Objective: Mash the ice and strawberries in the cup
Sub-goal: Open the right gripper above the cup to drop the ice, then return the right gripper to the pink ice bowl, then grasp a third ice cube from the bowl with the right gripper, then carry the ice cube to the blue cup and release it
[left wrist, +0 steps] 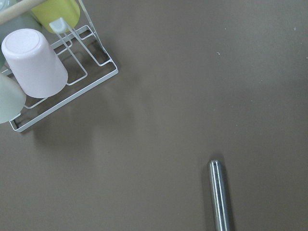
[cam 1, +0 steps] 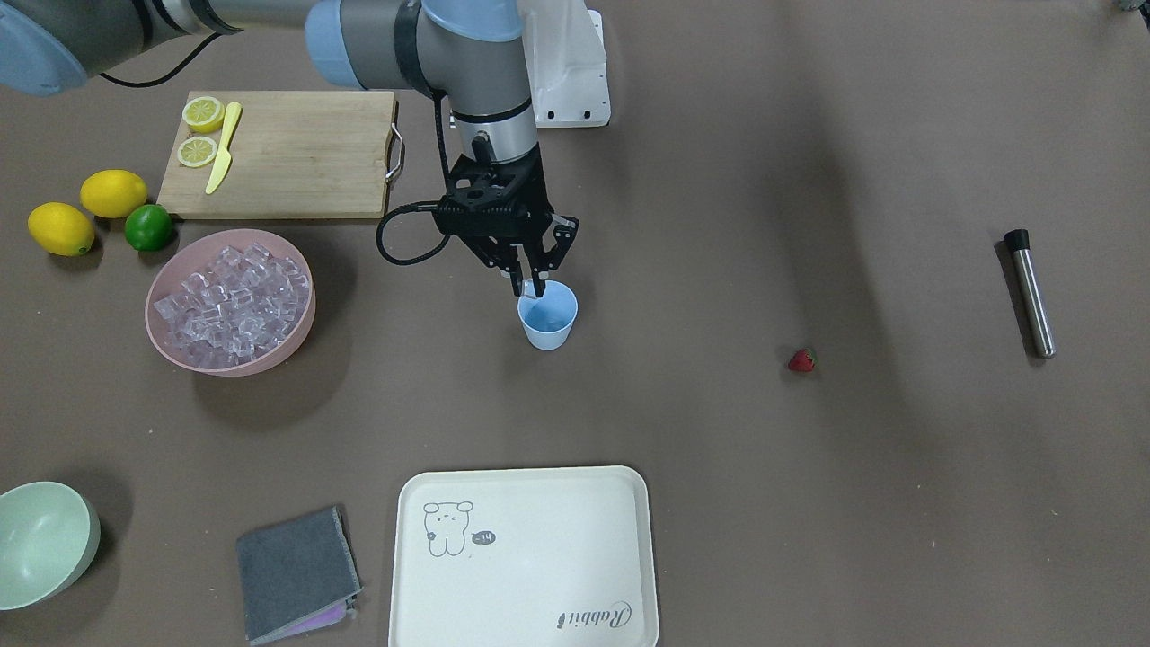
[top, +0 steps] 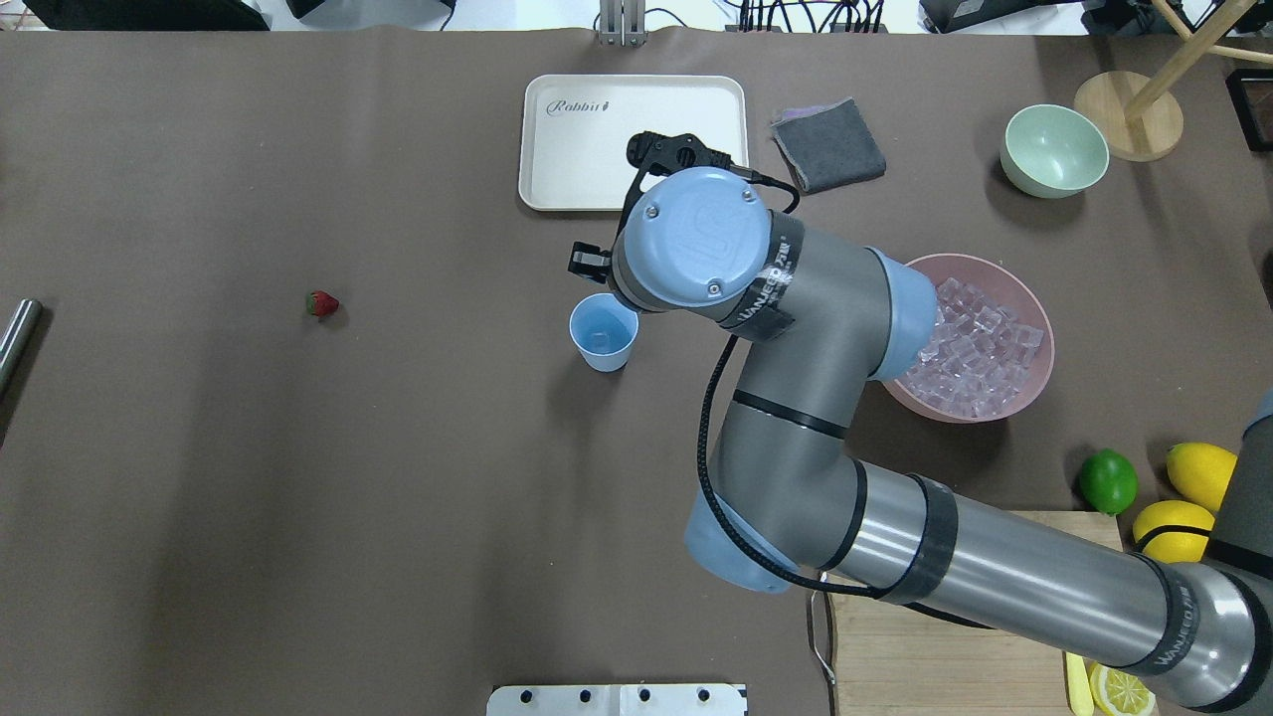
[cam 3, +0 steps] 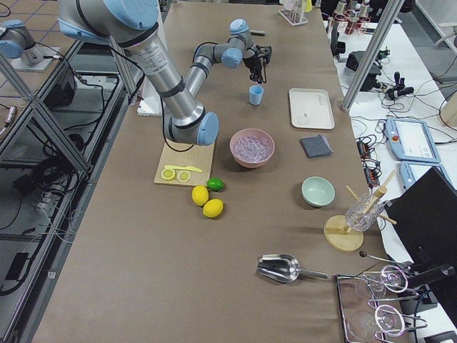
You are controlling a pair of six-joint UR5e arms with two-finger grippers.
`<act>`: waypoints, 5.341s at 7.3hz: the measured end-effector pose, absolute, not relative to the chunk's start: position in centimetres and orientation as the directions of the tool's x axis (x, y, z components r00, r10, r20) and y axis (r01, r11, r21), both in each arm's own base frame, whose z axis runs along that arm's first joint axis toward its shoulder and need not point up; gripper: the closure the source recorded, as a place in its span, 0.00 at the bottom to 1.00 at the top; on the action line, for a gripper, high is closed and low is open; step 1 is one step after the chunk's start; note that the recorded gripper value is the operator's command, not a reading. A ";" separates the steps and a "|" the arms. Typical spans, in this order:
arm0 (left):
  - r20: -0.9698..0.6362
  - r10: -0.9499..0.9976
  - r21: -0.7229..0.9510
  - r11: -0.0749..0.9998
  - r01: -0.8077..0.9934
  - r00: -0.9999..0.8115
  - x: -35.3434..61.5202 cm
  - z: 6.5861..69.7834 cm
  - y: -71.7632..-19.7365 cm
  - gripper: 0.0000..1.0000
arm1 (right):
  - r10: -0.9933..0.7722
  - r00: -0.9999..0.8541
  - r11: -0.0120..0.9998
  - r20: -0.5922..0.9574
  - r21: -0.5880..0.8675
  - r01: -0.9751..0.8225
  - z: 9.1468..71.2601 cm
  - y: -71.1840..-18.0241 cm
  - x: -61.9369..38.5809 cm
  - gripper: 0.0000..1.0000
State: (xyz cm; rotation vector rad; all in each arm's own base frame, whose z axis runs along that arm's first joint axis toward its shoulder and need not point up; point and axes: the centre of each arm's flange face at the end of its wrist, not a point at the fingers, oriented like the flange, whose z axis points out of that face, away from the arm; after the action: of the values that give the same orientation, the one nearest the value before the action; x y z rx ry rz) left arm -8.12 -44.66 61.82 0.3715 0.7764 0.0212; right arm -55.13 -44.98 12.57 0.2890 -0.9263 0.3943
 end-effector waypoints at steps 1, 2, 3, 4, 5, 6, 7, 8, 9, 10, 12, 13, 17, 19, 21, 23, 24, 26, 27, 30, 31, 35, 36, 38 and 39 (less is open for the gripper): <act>-0.681 0.153 0.333 0.936 0.117 0.716 -8.1 61.9 -44.7 0.01 | 0.211 0.535 0.883 0.818 0.074 -0.463 12.9 -45.1 -56.2 0.76; -0.681 0.152 0.332 0.936 0.117 0.717 -8.1 61.9 -44.6 0.01 | 0.211 0.531 0.881 0.821 0.075 -0.467 13.1 -45.0 -56.9 0.53; -0.681 0.151 0.331 0.936 0.117 0.717 -8.1 62.0 -44.6 0.01 | 0.208 0.532 0.884 0.821 0.075 -0.461 13.5 -44.5 -57.6 0.33; -0.681 0.149 0.328 0.937 0.117 0.717 -8.1 62.2 -44.6 0.01 | 0.204 0.539 0.889 0.817 0.076 -0.451 14.1 -43.8 -58.4 0.17; -0.680 0.147 0.324 0.939 0.115 0.718 -8.1 62.6 -44.5 0.01 | 0.201 0.543 0.893 0.815 0.076 -0.444 14.6 -43.2 -58.7 0.12; -0.681 0.145 0.321 0.940 0.114 0.718 -8.1 62.9 -44.5 0.01 | 0.197 0.540 0.894 0.818 0.076 -0.441 14.6 -42.9 -58.5 0.13; -0.682 0.146 0.321 0.940 0.114 0.717 -8.1 63.0 -44.3 0.01 | 0.192 0.538 0.896 0.821 0.077 -0.438 14.7 -42.7 -57.4 0.13; -0.683 0.144 0.319 0.941 0.114 0.716 -8.2 63.1 -44.2 0.01 | 0.180 0.550 0.903 0.816 0.084 -0.422 15.4 -42.9 -55.3 0.16; -0.683 0.144 0.318 0.941 0.114 0.716 -8.2 63.2 -44.2 0.01 | 0.154 0.575 0.917 0.803 0.102 -0.387 16.8 -43.4 -52.5 0.17; -0.683 0.143 0.318 0.941 0.115 0.716 -8.1 63.1 -44.2 0.01 | 0.116 0.608 0.930 0.786 0.128 -0.344 18.7 -44.1 -49.1 0.18; -0.684 0.144 0.320 0.940 0.117 0.715 -8.1 62.8 -44.3 0.01 | 0.024 0.684 0.948 0.730 0.200 -0.246 24.4 -46.1 -42.1 0.18; -0.684 0.144 0.321 0.940 0.118 0.715 -8.1 62.8 -44.3 0.01 | -0.047 0.726 0.950 0.686 0.255 -0.180 27.4 -46.7 -39.2 0.23; -0.683 0.153 0.333 0.936 0.118 0.714 -8.1 62.0 -44.5 0.01 | -0.255 0.802 0.926 0.541 0.376 0.041 33.6 -49.8 -34.7 0.23; -0.683 0.154 0.334 0.935 0.118 0.714 -8.1 61.9 -44.5 0.01 | -0.295 0.813 0.921 0.502 0.375 0.103 36.3 -49.7 -34.3 0.28; -0.683 0.155 0.335 0.935 0.118 0.714 -8.1 61.9 -44.5 0.01 | -0.313 0.809 0.924 0.497 0.357 0.138 37.5 -49.1 -35.1 0.47; -0.683 0.154 0.335 0.935 0.119 0.714 -8.1 61.8 -44.5 0.01 | -0.324 0.795 0.928 0.514 0.334 0.162 38.0 -48.7 -36.0 0.54; -0.683 0.154 0.336 0.935 0.119 0.714 -8.1 61.8 -44.5 0.01 | -0.323 0.796 0.931 0.512 0.323 0.170 38.5 -48.7 -36.4 0.55; -0.683 0.154 0.334 0.935 0.118 0.714 -8.1 61.9 -44.5 0.01 | -0.322 0.801 0.933 0.505 0.311 0.180 39.3 -48.6 -37.1 0.72; -0.683 0.153 0.334 0.935 0.118 0.714 -8.1 62.0 -44.4 0.01 | -0.321 0.801 0.934 0.505 0.309 0.180 39.4 -48.6 -37.3 0.79; -0.683 0.151 0.331 0.936 0.118 0.714 -8.1 62.2 -44.2 0.01 | -0.330 0.789 0.930 0.518 0.323 0.177 38.1 -48.4 -37.4 0.81; -0.683 0.151 0.330 0.936 0.118 0.714 -8.1 62.2 -44.2 0.01 | -0.335 0.777 0.926 0.533 0.337 0.169 36.8 -48.2 -36.8 0.81; -0.684 0.150 0.328 0.937 0.118 0.714 -8.1 62.3 -44.1 0.01 | -0.212 0.709 0.958 0.672 0.288 0.013 29.4 -47.4 -37.0 0.82; -0.683 0.150 0.330 0.937 0.118 0.714 -8.1 62.2 -44.2 0.01 | -0.156 0.702 0.963 0.695 0.264 -0.048 26.8 -46.6 -40.2 0.82; -0.683 0.154 0.334 0.935 0.118 0.714 -8.1 61.9 -44.5 0.01 | -0.065 0.678 0.963 0.732 0.225 -0.151 21.5 -45.2 -47.5 0.82; -0.682 0.157 0.338 0.934 0.118 0.714 -8.1 61.8 -44.6 0.01 | -0.018 0.663 0.959 0.748 0.202 -0.201 18.5 -44.6 -51.3 0.82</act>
State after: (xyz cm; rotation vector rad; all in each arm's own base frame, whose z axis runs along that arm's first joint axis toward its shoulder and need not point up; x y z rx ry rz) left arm -8.09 -44.60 61.77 0.3747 0.7800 0.0219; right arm -51.34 -44.60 18.46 0.2786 -0.8421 0.1049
